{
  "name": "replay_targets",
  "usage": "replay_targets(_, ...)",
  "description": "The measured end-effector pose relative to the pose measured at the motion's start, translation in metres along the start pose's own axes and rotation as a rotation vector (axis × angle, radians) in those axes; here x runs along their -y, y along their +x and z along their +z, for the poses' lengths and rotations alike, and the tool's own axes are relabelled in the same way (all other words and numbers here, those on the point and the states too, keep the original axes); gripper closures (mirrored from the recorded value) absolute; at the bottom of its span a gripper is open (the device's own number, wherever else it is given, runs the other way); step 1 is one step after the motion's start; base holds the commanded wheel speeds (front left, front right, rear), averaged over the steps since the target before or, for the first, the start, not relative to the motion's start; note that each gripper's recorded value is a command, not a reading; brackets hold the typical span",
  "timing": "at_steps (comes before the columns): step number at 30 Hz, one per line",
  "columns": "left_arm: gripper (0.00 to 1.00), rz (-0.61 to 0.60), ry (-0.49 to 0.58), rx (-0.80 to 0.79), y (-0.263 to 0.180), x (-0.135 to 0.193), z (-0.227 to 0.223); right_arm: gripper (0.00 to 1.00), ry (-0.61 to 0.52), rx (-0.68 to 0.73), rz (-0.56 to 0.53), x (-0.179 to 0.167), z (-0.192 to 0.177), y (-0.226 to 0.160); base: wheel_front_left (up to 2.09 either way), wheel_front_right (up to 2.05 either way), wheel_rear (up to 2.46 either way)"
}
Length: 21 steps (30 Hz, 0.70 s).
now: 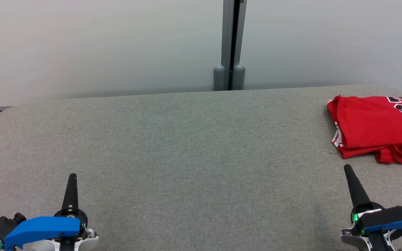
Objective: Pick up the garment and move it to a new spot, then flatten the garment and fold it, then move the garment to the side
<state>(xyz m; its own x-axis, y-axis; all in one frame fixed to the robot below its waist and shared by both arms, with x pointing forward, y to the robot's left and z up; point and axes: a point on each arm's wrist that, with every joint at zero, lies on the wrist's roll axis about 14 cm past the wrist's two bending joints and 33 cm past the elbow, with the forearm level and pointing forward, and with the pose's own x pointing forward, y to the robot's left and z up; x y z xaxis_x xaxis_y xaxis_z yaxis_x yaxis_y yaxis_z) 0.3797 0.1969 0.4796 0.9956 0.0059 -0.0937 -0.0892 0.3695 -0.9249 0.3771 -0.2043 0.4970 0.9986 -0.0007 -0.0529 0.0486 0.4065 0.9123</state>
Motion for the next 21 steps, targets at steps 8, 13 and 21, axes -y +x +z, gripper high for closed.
replay_targets(8,1.0,-0.006,-0.07,0.003,0.0005,0.002,0.0021,1.0,0.076,0.003,0.01,-0.0025,0.0003,0.0023,0.0,0.0,0.0)
replay_targets(13,1.0,-0.012,-0.112,0.004,0.0012,0.004,0.0029,1.0,0.12,0.004,0.012,-0.0026,0.0,0.0028,0.0,0.0,0.0)
replay_targets(21,1.0,-0.028,-0.173,0.004,0.0031,0.009,0.0042,1.0,0.187,0.002,0.015,-0.0029,-0.001,0.0037,0.0,0.0,0.0)
